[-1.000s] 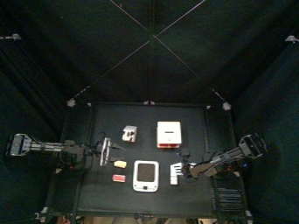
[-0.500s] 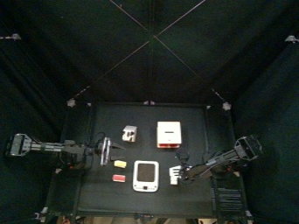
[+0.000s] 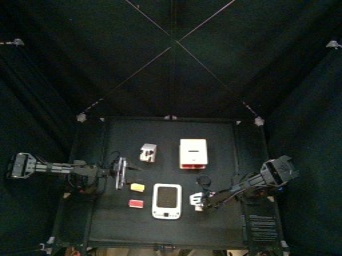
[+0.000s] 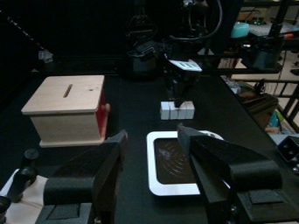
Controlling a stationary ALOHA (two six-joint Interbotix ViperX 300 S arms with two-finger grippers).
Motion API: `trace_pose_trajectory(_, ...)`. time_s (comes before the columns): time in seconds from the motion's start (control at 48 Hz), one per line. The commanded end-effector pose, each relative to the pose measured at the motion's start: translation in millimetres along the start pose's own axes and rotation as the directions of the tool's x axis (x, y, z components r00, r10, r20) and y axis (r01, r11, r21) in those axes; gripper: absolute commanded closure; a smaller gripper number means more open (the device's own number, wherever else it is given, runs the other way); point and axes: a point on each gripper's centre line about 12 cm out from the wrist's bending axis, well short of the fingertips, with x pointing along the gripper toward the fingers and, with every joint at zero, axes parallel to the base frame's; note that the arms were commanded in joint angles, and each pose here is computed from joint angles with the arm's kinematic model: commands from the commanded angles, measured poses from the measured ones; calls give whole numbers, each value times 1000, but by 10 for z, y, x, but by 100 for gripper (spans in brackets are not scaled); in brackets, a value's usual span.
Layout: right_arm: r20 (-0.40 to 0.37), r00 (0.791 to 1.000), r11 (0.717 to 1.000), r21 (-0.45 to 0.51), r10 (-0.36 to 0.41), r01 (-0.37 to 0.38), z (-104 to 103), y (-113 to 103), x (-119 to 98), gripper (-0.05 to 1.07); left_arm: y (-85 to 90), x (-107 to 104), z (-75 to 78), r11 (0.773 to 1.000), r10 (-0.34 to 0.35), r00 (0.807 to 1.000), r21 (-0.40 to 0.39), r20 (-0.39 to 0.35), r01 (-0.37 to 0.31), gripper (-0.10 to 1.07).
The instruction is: Grab sushi roll
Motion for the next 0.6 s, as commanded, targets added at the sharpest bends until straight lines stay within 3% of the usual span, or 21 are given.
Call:
trace_pose_trajectory(0.0, -7, 1000, 1000, 6, 21, -21, 3, 40, -29, 15, 4, 17, 44, 1000, 1, 1000, 3, 11, -1, 12)
trace_pose_trajectory(0.583, -8, 1000, 1000, 14, -9, 9, 19, 8, 159, 16, 16, 3, 1, 1000, 7, 1000, 0, -1, -7, 12)
